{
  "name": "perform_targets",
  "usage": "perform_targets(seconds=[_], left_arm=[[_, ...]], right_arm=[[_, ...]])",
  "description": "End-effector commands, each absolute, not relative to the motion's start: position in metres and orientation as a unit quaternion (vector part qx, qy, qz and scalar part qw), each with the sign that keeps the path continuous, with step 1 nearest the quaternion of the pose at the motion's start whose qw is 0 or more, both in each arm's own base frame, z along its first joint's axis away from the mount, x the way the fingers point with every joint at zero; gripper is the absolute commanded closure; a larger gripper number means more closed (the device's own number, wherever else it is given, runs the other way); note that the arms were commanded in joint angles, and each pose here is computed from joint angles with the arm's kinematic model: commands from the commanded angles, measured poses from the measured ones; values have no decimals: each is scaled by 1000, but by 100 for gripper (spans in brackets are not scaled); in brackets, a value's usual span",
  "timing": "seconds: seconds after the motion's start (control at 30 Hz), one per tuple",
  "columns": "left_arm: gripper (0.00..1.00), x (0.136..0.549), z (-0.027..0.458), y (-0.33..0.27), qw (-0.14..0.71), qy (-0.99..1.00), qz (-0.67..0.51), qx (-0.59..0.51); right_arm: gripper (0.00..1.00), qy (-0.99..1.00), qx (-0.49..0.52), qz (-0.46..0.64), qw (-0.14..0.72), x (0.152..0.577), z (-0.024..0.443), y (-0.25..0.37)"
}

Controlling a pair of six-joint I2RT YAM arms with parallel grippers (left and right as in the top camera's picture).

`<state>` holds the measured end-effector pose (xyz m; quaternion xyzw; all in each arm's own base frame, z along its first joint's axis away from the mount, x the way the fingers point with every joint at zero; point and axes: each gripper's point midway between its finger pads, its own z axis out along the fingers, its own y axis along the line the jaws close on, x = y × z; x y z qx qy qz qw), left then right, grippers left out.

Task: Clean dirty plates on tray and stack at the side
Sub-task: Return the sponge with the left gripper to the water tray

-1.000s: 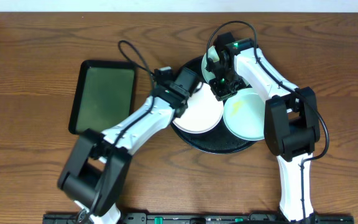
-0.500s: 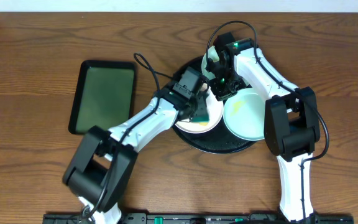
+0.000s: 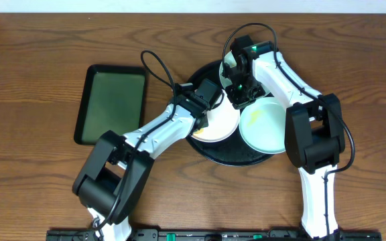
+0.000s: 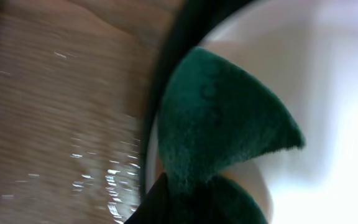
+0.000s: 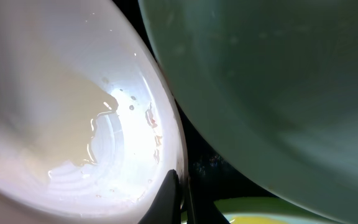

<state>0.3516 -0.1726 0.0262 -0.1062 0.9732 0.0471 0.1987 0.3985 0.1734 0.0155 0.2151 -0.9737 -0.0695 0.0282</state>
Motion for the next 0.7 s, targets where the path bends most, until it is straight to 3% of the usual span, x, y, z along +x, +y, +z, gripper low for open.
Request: perform_targets(seconds=[0.0, 0.37, 0.67], left_arm=[[92, 368, 63, -122, 267, 945, 119, -145], [92, 374, 149, -104, 316, 925, -14, -211], [92, 365, 146, -52, 240, 936, -81, -245]], right_arm=[[99, -974, 219, -36, 35, 399, 8, 160], [99, -969, 245, -41, 8, 395, 31, 183], [99, -957, 273, 8, -102, 402, 113, 192]])
